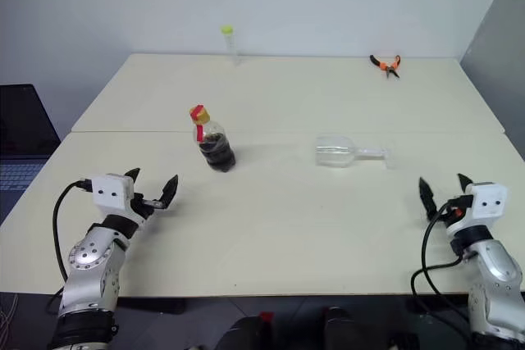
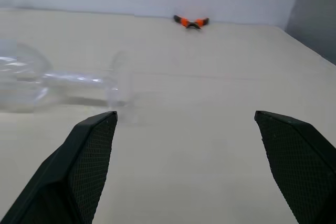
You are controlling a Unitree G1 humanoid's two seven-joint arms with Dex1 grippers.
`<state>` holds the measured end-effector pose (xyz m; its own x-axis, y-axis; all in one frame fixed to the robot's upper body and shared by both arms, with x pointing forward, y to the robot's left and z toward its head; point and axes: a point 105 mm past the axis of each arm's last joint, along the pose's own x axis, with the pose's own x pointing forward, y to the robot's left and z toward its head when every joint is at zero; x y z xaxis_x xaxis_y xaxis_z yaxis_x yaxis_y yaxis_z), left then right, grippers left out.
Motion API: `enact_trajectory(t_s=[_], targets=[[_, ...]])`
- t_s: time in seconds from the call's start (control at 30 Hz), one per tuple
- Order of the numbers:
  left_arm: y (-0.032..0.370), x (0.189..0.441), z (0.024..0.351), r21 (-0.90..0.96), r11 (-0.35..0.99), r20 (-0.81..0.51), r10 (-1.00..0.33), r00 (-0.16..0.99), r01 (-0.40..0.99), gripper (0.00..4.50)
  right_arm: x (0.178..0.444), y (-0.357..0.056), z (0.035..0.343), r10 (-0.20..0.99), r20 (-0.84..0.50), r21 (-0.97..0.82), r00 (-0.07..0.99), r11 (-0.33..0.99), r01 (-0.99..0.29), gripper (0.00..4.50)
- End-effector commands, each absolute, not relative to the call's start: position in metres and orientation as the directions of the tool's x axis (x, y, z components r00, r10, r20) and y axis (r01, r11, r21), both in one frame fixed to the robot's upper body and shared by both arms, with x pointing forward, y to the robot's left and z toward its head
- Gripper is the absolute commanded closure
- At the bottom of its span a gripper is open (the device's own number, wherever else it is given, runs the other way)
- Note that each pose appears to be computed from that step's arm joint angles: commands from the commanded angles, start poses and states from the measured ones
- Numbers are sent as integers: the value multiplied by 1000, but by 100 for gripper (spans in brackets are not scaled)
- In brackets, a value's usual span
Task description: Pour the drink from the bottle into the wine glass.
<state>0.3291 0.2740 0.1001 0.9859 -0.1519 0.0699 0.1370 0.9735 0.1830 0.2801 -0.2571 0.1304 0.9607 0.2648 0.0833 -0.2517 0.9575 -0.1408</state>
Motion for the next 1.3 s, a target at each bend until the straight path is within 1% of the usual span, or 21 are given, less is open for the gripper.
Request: enact_trajectory(t_s=[0.03, 0.1, 0.13, 0.2, 0.3, 0.43, 0.67, 0.77, 1.0, 1.17, 1.3], targets=[[258, 336, 124, 179, 951, 135, -279, 951, 254, 4, 259, -198, 162, 554, 91, -154, 828, 829, -538, 0], [249, 342, 125, 187, 934, 126, -331, 935, 305, 4, 244, -170, 165, 680, 42, -109, 732, 732, -673, 0], [246, 345, 126, 193, 929, 123, -342, 932, 315, 4, 240, -159, 167, 720, 33, -78, 693, 694, -716, 0], [241, 353, 127, 207, 921, 117, -357, 927, 329, 4, 238, -144, 173, 758, 38, -63, 651, 652, -756, 0], [234, 360, 126, 211, 910, 108, -384, 917, 356, 4, 243, -136, 181, 760, 69, -58, 646, 649, -758, 0], [218, 369, 123, 213, 884, 86, -441, 893, 416, 4, 247, -133, 183, 764, 65, -77, 642, 645, -760, 0], [216, 384, 122, 225, 899, 87, -403, 911, 376, 4, 246, -131, 177, 771, 41, -80, 636, 637, -767, 0], [216, 390, 123, 202, 912, 98, -381, 919, 356, 4, 244, -128, 174, 783, 30, -68, 621, 621, -781, 0], [203, 402, 124, 164, 901, 91, -419, 903, 402, 4, 243, -121, 171, 807, 17, -73, 591, 590, -804, 0], [203, 411, 127, 133, 905, 94, -418, 904, 404, 4, 246, -121, 172, 805, 20, -79, 592, 592, -802, 0], [195, 419, 130, 126, 900, 99, -430, 897, 417, 4, 246, -120, 172, 808, 19, -80, 589, 588, -805, 0]])
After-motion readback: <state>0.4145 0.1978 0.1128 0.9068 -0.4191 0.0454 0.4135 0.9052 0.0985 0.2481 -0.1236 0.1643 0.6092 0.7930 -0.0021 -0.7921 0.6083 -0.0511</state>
